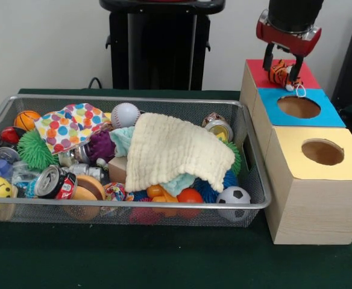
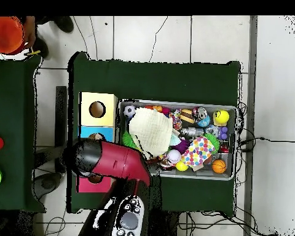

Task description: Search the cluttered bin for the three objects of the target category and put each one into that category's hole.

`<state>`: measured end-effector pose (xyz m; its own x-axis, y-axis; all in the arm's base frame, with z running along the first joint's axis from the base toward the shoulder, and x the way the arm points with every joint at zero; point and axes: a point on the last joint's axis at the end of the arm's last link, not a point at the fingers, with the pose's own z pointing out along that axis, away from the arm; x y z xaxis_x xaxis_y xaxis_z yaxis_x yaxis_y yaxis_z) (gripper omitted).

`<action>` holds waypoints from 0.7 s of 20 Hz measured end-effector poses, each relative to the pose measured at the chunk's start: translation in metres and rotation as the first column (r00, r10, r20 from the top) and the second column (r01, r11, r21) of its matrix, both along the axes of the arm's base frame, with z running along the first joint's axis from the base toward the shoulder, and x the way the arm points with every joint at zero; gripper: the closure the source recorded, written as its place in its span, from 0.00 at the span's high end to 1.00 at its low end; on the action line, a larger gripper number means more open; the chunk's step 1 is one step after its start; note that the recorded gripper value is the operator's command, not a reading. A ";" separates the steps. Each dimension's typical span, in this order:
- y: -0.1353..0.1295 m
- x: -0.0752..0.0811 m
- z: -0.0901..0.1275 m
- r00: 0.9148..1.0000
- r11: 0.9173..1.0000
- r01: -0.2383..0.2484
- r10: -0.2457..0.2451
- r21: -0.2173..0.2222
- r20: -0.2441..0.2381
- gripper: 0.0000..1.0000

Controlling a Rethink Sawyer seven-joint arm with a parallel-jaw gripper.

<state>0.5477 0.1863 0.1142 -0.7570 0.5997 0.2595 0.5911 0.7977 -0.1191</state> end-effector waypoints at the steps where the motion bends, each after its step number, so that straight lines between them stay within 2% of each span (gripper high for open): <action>1: 0.005 -0.005 0.001 1.000 1.000 -0.007 0.007 0.001 -0.004 1.00; 7: 0.030 -0.028 0.001 0.999 0.999 -0.032 0.032 0.010 -0.028 1.00; 8: 0.040 -0.038 -0.001 0.998 0.999 -0.036 0.037 0.015 -0.043 1.00; 14: 0.062 -0.066 -0.014 0.996 0.999 -0.044 0.045 0.019 -0.076 1.00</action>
